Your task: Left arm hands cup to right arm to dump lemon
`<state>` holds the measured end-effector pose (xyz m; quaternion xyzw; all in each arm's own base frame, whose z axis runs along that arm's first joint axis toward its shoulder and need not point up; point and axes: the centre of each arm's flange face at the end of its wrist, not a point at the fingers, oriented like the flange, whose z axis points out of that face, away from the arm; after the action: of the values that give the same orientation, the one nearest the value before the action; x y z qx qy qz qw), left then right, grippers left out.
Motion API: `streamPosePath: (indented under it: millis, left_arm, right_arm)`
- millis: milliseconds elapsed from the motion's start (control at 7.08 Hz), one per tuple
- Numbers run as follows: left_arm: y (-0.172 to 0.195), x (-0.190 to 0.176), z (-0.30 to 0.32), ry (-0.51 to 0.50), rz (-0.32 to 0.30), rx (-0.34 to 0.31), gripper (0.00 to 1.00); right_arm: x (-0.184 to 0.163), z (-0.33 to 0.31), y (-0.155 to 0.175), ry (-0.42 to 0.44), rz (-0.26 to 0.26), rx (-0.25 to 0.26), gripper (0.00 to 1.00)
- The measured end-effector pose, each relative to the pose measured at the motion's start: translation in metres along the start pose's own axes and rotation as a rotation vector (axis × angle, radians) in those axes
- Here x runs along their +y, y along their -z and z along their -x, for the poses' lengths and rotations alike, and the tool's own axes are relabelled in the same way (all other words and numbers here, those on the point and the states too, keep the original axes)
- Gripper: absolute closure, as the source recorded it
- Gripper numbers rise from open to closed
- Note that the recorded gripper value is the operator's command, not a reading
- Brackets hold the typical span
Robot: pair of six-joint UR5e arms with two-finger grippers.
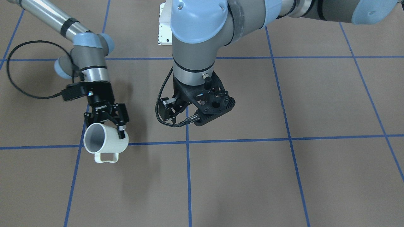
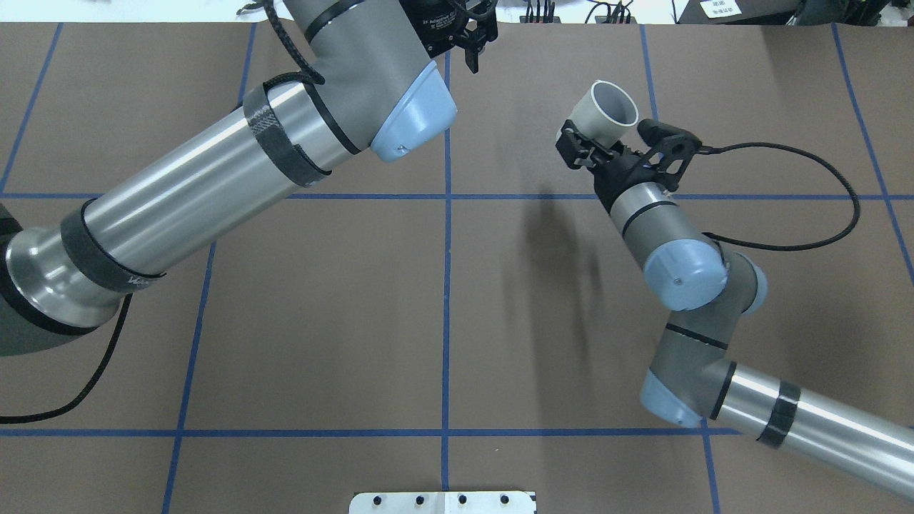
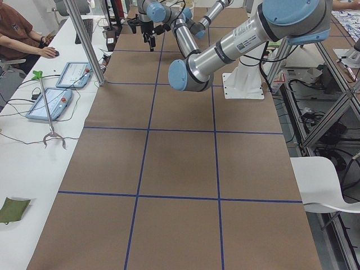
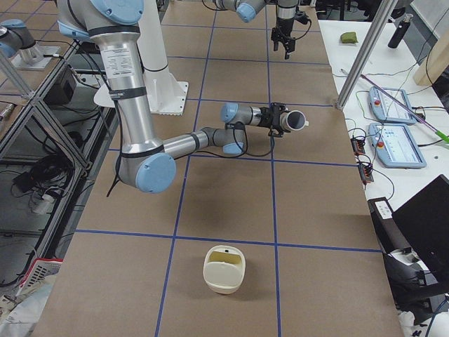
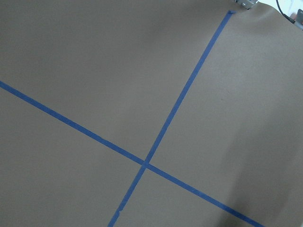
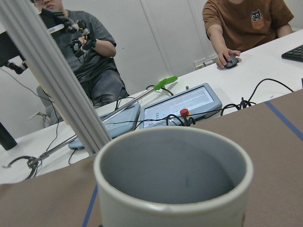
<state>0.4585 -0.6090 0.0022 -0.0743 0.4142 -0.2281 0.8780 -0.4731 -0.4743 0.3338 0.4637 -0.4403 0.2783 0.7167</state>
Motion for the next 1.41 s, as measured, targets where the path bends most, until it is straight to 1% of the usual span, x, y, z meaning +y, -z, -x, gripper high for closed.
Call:
streamPosePath:
  millis: [141, 282, 424, 565, 847, 989, 1271, 1412]
  left_arm:
    - [-0.007, 0.01, -0.002, -0.02, 0.006, -0.006, 0.02]
    - [-0.013, 0.021, -0.005, -0.036, 0.018, -0.008, 0.05]
    - [-0.02, 0.033, -0.008, -0.051, 0.034, -0.012, 0.15]
    - [-0.028, 0.046, -0.01, -0.064, 0.049, -0.018, 0.28]
    - [-0.043, 0.064, -0.011, -0.081, 0.069, -0.034, 0.38]
    - [-0.048, 0.067, -0.011, -0.082, 0.072, -0.041, 0.39]
    - [-0.051, 0.068, -0.011, -0.081, 0.074, -0.047, 0.52]
    - [-0.052, 0.068, -0.011, -0.082, 0.074, -0.048, 0.55]
  right_arm:
    - [0.021, 0.039, 0.008, 0.12, -0.017, 0.027, 0.99]
    - [0.038, 0.07, 0.018, 0.203, -0.041, 0.047, 0.99]
    - [0.05, 0.096, 0.028, 0.254, -0.067, 0.064, 0.99]
    - [0.059, 0.117, 0.036, 0.286, -0.086, 0.079, 0.99]
    - [0.068, 0.131, 0.045, 0.316, -0.109, 0.095, 0.99]
    - [0.07, 0.132, 0.046, 0.319, -0.113, 0.097, 0.99]
    - [0.069, 0.132, 0.047, 0.316, -0.117, 0.095, 0.99]
    - [0.068, 0.132, 0.048, 0.314, -0.118, 0.094, 0.99]
